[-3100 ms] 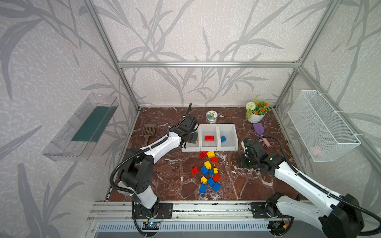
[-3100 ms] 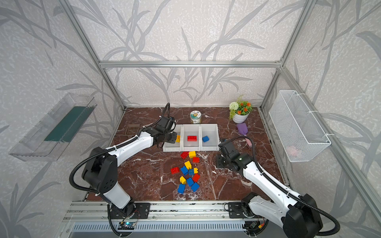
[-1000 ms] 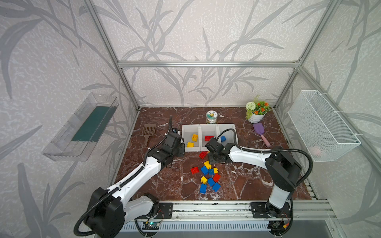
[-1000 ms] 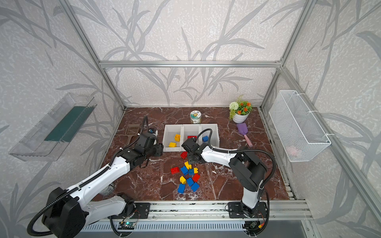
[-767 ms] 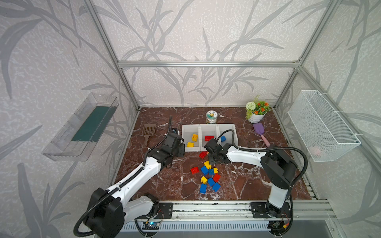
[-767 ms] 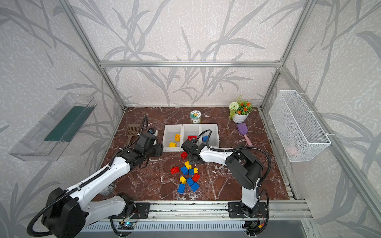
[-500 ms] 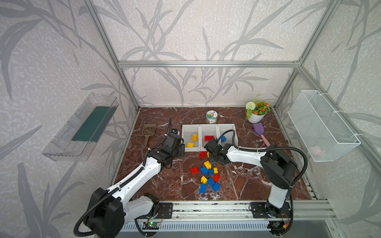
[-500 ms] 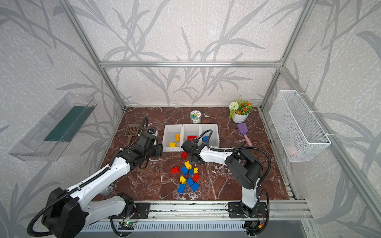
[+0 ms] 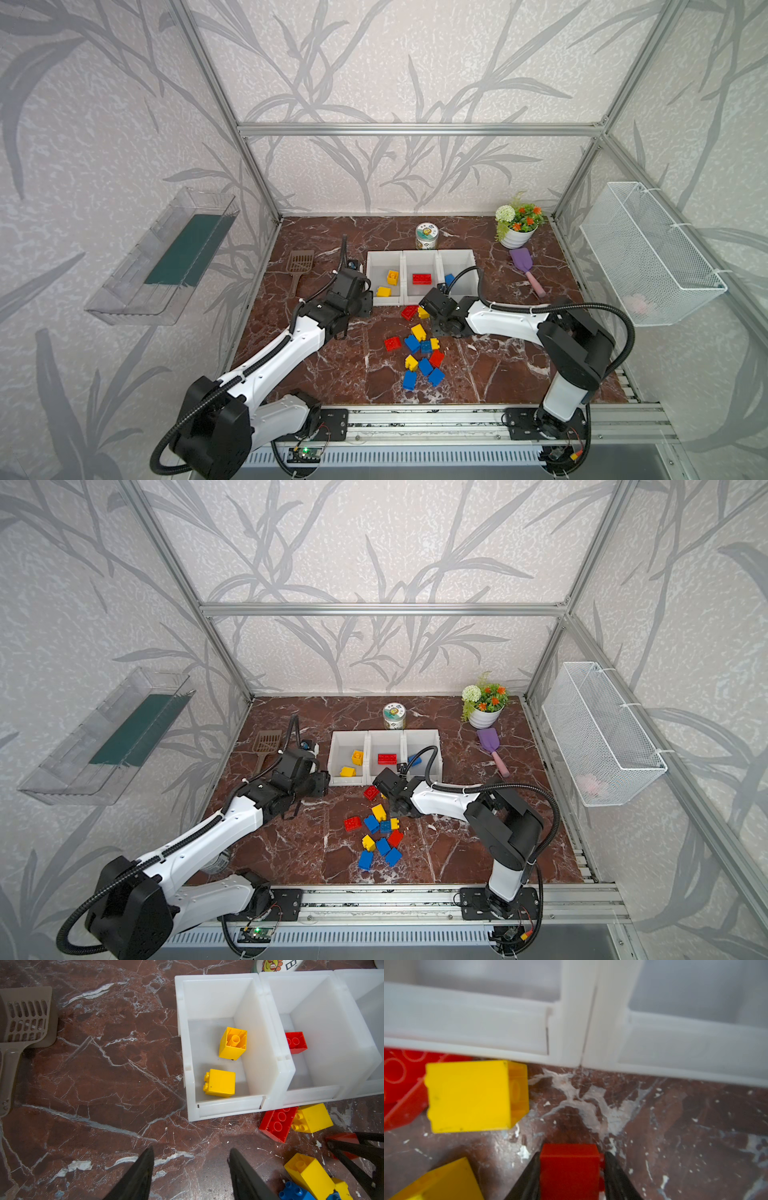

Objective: Sort the legos into containers by color
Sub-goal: Pick up the lego from the center of the table, then place the lego in the container.

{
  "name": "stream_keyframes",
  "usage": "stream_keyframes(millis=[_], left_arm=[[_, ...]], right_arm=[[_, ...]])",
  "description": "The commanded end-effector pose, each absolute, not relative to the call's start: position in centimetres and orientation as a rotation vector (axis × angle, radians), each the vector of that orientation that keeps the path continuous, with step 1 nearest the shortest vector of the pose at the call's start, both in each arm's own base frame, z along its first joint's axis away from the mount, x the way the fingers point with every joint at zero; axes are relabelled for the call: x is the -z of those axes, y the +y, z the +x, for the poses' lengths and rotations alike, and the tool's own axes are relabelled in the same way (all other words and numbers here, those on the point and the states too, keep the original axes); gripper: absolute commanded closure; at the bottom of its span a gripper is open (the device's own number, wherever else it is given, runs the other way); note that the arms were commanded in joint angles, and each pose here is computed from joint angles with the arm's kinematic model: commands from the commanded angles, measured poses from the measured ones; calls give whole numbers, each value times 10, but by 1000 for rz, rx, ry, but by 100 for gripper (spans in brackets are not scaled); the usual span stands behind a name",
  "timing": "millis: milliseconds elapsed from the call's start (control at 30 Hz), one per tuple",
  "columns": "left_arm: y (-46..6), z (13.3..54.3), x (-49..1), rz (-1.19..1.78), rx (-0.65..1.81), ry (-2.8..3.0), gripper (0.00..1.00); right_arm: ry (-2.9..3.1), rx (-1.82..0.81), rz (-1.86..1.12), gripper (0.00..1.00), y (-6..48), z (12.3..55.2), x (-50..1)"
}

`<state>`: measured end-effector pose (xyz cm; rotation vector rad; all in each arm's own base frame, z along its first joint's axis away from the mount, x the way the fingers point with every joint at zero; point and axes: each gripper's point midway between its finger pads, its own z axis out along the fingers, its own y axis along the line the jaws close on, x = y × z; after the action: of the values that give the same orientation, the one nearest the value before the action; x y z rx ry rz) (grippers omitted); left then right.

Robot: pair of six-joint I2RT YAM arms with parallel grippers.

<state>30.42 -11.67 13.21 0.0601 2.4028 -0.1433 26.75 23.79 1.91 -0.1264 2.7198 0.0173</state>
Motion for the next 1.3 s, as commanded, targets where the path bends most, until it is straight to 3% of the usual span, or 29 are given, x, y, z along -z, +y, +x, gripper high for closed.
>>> stream_keyframes(millis=[0, 400, 700, 1100, 1200, 1267], left_arm=[[-117, 307, -135, 43, 150, 2402, 40], [-110, 300, -136, 15, 139, 2391, 39], [-111, 296, -136, 0, 167, 2396, 39], [-104, 283, -137, -43, 195, 2380, 40], [-104, 281, -136, -46, 194, 2383, 39], [-104, 281, -135, -46, 196, 2385, 40]], right_arm=[[2715, 36, -108, 65, 219, 257, -29], [2622, 1, -180, 67, 220, 268, -76], [2484, -144, -346, 67, 277, 331, -132], [2519, -146, -417, 67, 320, 391, -100], [2537, -163, -403, 61, 321, 396, -94], [2548, -170, -408, 52, 323, 395, -93]])
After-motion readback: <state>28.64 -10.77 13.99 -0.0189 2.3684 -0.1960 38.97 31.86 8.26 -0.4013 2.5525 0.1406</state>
